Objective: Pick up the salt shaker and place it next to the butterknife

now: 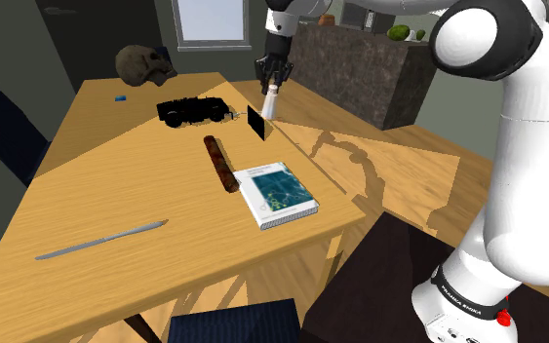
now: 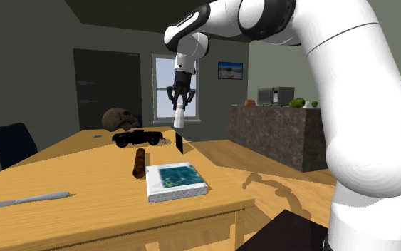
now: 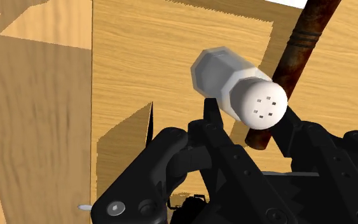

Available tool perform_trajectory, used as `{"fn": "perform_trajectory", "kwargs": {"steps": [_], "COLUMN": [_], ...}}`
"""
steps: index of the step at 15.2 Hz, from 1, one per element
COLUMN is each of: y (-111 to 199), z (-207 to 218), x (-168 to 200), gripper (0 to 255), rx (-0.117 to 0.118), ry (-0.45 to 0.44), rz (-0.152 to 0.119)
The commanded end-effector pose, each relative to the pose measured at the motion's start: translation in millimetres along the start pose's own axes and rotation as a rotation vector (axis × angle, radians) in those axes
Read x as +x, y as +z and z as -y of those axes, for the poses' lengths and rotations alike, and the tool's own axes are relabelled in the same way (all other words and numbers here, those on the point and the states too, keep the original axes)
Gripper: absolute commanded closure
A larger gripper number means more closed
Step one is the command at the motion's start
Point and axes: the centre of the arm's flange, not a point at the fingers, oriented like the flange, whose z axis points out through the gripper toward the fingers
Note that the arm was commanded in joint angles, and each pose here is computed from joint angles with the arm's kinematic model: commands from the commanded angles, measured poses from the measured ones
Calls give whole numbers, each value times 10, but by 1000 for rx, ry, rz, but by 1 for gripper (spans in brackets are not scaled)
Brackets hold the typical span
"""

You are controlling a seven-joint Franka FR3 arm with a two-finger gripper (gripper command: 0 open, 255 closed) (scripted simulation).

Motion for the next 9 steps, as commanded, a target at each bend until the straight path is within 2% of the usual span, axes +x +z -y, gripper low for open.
{"fn": "perform_trajectory", "kwargs": {"steps": [1,9], "y": [20,110], "z": [236,1190], "x": [-91,-534], "gripper": [255,255], "rx": [0,0], "ry": [1,1], "rz": [-1,-1]}}
